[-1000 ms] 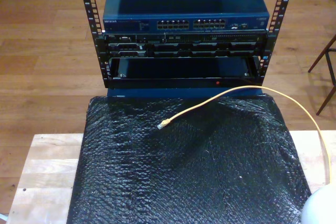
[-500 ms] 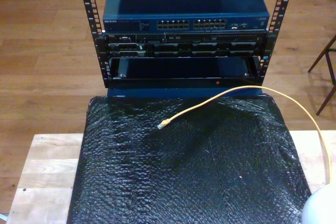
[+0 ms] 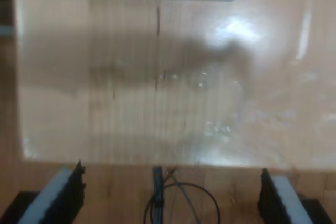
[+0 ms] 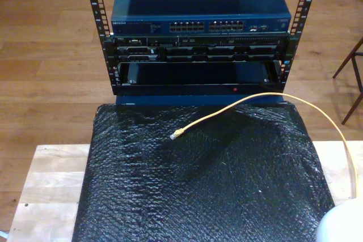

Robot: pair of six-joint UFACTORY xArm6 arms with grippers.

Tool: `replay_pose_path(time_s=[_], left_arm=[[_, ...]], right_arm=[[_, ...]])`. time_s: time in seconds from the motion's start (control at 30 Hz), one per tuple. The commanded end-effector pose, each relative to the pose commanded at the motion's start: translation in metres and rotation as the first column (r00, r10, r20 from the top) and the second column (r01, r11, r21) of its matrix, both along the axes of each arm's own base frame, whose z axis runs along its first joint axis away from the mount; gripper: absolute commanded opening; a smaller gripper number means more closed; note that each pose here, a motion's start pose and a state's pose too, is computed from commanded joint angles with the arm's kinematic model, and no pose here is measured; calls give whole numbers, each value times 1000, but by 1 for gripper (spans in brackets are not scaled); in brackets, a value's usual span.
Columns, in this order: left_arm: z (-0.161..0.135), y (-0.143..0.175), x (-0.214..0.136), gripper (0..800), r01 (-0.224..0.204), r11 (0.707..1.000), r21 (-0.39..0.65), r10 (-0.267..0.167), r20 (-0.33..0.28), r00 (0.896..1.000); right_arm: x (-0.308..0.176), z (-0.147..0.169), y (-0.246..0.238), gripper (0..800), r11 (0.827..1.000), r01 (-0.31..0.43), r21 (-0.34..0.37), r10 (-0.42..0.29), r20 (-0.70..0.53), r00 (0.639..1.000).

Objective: Grab the cable and plug it in

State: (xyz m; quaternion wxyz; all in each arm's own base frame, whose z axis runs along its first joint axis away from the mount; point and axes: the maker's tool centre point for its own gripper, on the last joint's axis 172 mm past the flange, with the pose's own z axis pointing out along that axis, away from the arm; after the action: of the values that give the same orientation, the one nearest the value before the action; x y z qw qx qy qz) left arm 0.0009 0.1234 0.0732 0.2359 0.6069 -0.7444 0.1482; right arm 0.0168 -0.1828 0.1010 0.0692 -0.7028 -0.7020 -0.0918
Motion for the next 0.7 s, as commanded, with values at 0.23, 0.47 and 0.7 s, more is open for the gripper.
replay_pose_path(time_s=[0.23,0.47,0.7], left_arm=[[45,9,0,800,-13,998,-56,12,-23,1000],[64,25,4,800,-34,999,-24,33,-30,999],[88,34,16,800,-87,996,-14,87,-21,996]], right_arm=[[4,42,-9,800,999,46,20,-45,-12,999],[28,74,-22,800,999,51,-16,-52,-33,998],[81,101,-28,800,997,27,-78,-31,-50,998]])
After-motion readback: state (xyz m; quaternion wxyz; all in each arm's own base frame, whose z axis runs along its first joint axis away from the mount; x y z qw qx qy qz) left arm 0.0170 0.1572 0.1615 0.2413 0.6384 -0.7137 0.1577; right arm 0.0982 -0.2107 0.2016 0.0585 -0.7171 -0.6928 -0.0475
